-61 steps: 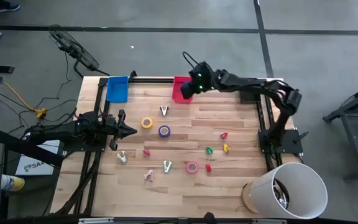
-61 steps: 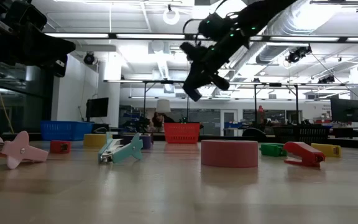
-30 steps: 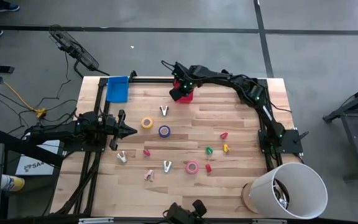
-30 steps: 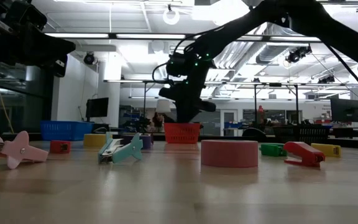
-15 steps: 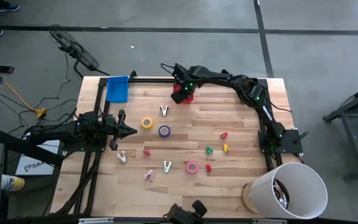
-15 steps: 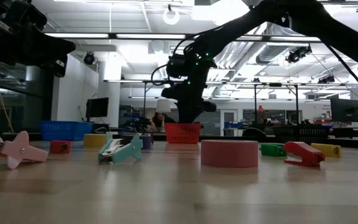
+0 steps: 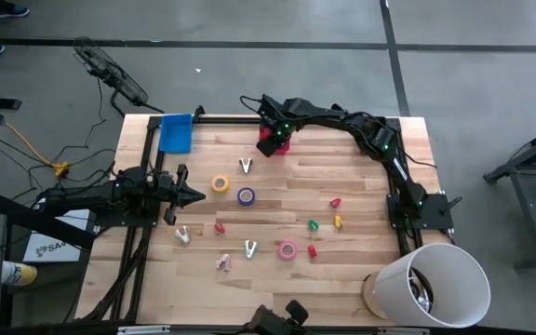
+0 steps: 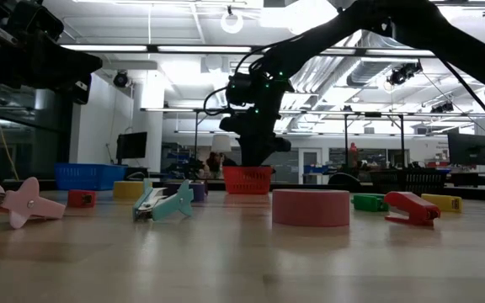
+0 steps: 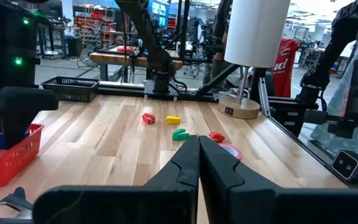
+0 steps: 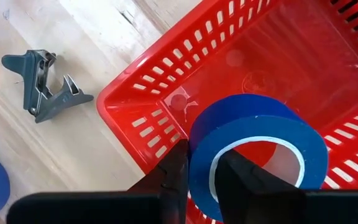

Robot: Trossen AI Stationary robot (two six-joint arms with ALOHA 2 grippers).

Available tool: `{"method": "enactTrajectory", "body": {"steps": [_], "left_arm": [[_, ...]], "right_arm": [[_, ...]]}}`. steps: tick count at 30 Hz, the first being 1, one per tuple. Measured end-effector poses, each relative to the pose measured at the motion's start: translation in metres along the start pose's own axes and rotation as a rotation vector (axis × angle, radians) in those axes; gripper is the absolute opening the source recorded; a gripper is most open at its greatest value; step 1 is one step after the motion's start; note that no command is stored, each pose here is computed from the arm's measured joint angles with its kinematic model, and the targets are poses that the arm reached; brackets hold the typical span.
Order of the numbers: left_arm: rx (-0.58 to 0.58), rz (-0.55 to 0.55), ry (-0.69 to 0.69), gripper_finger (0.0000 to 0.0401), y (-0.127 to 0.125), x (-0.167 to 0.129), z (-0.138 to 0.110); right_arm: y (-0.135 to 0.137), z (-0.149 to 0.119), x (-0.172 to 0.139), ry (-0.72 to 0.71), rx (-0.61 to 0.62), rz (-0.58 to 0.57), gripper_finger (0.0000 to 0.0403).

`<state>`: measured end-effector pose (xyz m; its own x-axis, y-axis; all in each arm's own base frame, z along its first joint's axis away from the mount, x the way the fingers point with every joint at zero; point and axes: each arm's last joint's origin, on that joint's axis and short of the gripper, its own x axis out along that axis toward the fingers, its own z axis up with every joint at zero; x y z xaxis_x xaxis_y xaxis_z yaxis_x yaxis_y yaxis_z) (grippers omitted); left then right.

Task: Pick and place Stapler, Stapler remover, tape
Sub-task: Put the blue tape into the red bin, then put the violet tape into the red bin

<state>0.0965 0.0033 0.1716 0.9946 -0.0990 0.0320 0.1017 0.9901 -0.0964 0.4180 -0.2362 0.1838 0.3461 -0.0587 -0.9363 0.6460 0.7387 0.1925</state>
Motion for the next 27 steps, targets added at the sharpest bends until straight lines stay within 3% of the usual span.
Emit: {"method": "enactTrajectory", "body": {"steps": [16, 27], "left_arm": [[0.000, 0.000, 0.000, 0.0001, 0.000, 0.000, 0.000], [0.000, 0.000, 0.000, 0.0001, 0.000, 0.000, 0.000]], "right_arm": [[-0.001, 0.000, 0.000, 0.007, 0.022, 0.003, 0.0175], [-0.011, 0.000, -0.018, 0.044, 0.074, 0.116, 0.0186]]}}
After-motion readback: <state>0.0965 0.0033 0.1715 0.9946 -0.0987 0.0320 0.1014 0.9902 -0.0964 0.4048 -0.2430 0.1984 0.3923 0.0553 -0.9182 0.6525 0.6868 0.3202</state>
